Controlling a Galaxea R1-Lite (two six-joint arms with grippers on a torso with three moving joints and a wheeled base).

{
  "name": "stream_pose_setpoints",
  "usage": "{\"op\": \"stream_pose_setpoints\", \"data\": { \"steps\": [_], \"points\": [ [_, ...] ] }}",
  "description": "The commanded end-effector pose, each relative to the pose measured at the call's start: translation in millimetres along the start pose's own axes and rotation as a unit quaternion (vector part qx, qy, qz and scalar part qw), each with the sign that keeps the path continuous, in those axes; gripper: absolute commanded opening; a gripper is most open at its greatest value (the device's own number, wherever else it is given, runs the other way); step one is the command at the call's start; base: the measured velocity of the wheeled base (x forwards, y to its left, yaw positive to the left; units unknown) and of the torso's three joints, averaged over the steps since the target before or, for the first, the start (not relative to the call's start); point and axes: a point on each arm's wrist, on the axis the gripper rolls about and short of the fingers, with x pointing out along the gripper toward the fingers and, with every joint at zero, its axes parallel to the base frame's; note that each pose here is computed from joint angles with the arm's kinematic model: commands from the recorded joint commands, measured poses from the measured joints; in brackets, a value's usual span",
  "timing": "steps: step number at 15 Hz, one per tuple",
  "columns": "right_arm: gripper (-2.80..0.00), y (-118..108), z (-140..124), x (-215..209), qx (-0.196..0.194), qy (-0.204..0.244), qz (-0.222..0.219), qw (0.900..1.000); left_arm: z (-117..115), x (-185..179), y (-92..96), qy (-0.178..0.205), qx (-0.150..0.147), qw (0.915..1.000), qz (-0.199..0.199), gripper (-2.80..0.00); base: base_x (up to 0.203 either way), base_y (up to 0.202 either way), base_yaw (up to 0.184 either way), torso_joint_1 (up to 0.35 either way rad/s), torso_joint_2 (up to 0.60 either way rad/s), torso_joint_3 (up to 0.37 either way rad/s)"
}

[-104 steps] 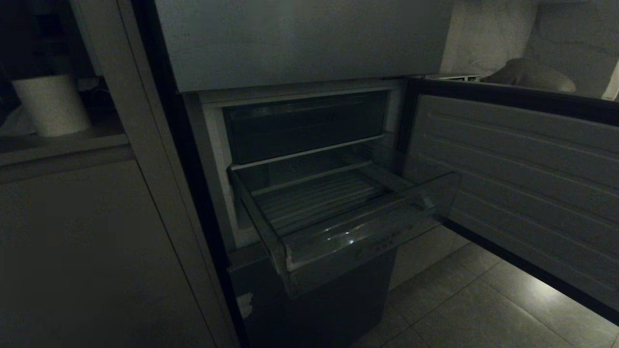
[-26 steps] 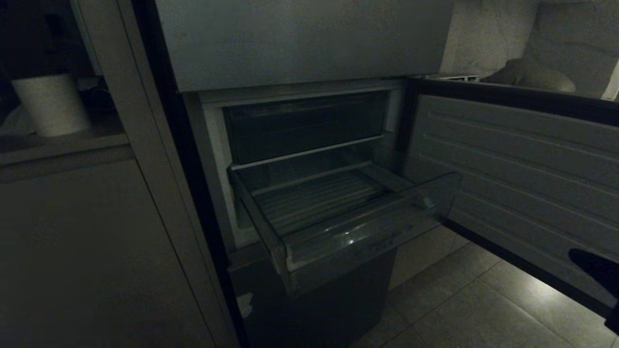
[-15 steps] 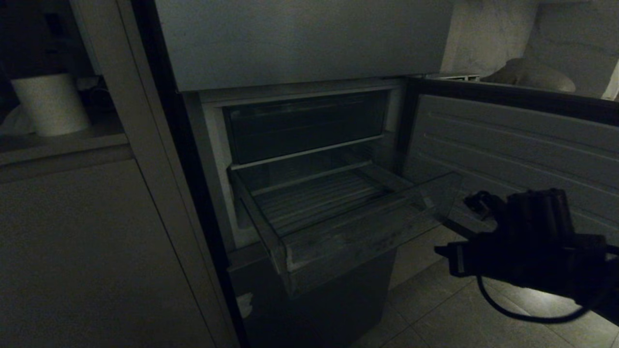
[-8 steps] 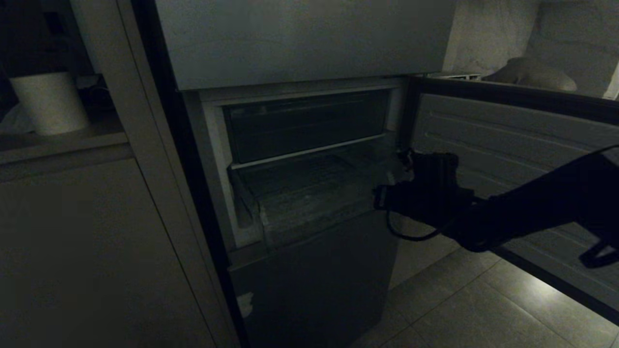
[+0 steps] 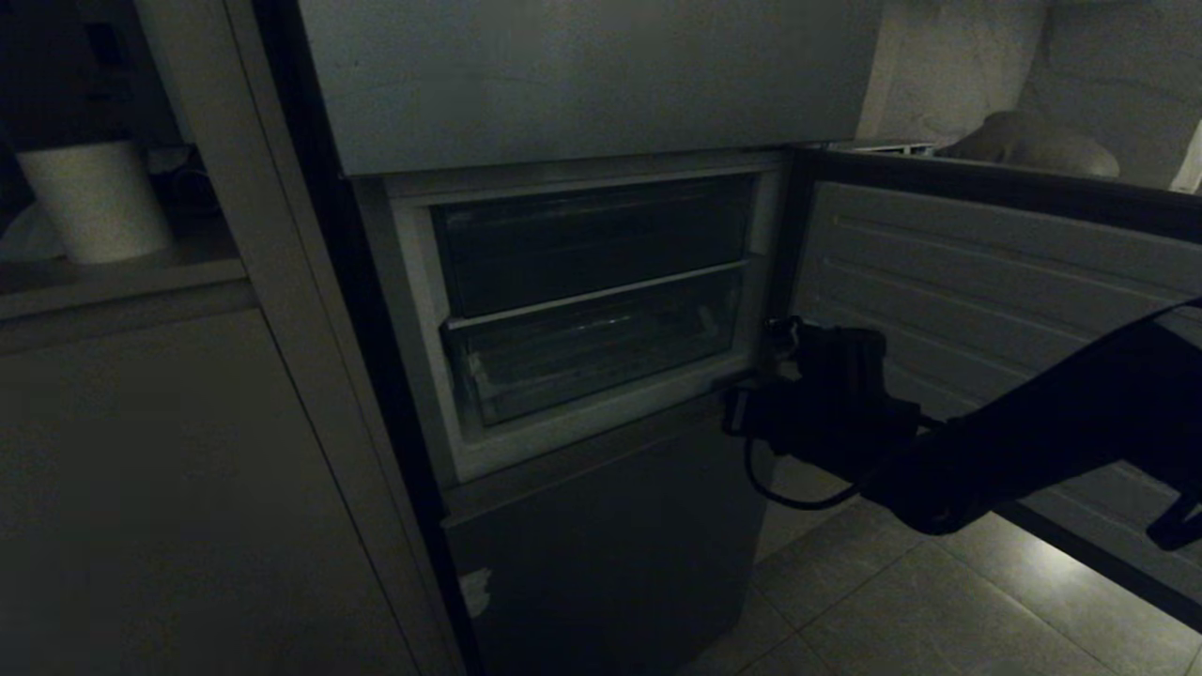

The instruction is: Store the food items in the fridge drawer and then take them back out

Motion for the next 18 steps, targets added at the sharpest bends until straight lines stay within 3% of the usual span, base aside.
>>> {"op": "stream_pose_setpoints", "data": {
  "steps": [1,4,7,10,14,18],
  "points": [
    [-2.80,5,4,-21,-0.005,-0.009,0.008,1.000,0,0,0.0,0.001,0.000,1.0000,0.000,-2.80,0.000,0.000,0.000,0.000,0.00,0.000],
    [-2.80,14,-5,-68,-0.026,0.014,0.021,0.999,0,0,0.0,0.001,0.000,1.0000,0.000,-2.80,0.000,0.000,0.000,0.000,0.00,0.000],
    [-2.80,13,-7,-145,-0.032,0.010,0.037,0.999,0,0,0.0,0.001,0.000,1.0000,0.000,-2.80,0.000,0.000,0.000,0.000,0.00,0.000],
    [-2.80,-5,-21,-215,-0.031,-0.012,0.006,0.999,0,0,0.0,0.001,0.000,1.0000,0.000,-2.80,0.000,0.000,0.000,0.000,0.00,0.000],
    [-2.80,-39,-70,-295,-0.046,-0.015,-0.039,0.998,0,0,0.0,0.001,0.000,1.0000,0.000,-2.80,0.000,0.000,0.000,0.000,0.00,0.000],
    [-2.80,-52,-83,-346,-0.048,-0.048,-0.037,0.997,0,0,0.0,0.001,0.000,1.0000,0.000,-2.80,0.000,0.000,0.000,0.000,0.00,0.000]
  ]
}}
